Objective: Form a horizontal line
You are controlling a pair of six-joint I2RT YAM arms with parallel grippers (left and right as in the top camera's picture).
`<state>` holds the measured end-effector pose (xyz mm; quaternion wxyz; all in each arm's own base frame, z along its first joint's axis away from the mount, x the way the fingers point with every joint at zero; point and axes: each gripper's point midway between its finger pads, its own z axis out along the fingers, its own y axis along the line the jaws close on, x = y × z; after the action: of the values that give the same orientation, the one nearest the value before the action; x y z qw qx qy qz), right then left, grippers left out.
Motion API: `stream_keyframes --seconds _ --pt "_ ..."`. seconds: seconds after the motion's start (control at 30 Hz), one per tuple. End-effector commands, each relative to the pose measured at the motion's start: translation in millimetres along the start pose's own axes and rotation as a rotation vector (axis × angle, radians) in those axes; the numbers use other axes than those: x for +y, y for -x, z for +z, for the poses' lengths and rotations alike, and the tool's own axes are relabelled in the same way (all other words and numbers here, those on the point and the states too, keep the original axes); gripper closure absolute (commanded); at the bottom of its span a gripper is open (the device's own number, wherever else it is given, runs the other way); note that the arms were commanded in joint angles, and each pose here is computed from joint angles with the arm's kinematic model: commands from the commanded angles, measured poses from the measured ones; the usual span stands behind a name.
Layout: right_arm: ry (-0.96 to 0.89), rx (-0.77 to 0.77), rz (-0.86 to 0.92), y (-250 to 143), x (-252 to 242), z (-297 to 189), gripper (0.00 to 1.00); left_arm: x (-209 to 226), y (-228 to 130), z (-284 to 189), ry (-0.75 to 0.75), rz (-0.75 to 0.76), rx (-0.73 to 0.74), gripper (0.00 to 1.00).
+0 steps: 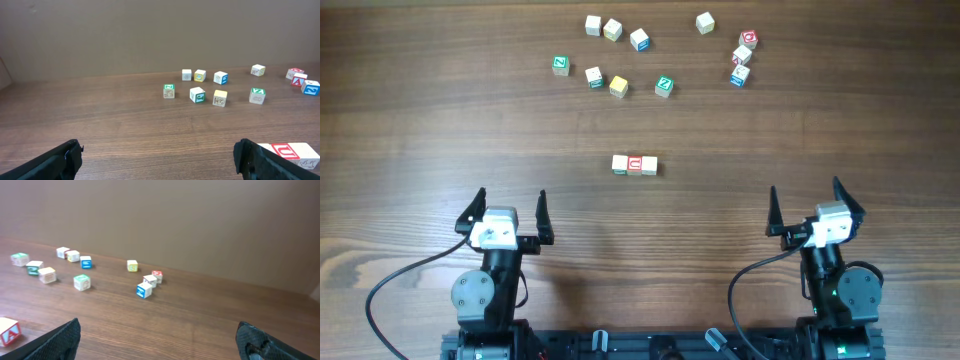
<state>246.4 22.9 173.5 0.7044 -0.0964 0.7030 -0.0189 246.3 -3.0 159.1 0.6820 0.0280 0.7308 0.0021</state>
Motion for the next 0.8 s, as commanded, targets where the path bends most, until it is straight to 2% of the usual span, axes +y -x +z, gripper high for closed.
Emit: stream_keyframes --seconds 0.0,0.77 --pt "0.042 -0.023 -0.017 4.9 7.5 -0.7 0.01 0.4 -1.3 -0.2 0.005 -0.003 0.0 0.0" --pt "0.025 -0.012 -0.02 2.2 4.6 -0.5 0.0 0.4 -1.3 -0.2 0.005 -0.003 0.0 0.0"
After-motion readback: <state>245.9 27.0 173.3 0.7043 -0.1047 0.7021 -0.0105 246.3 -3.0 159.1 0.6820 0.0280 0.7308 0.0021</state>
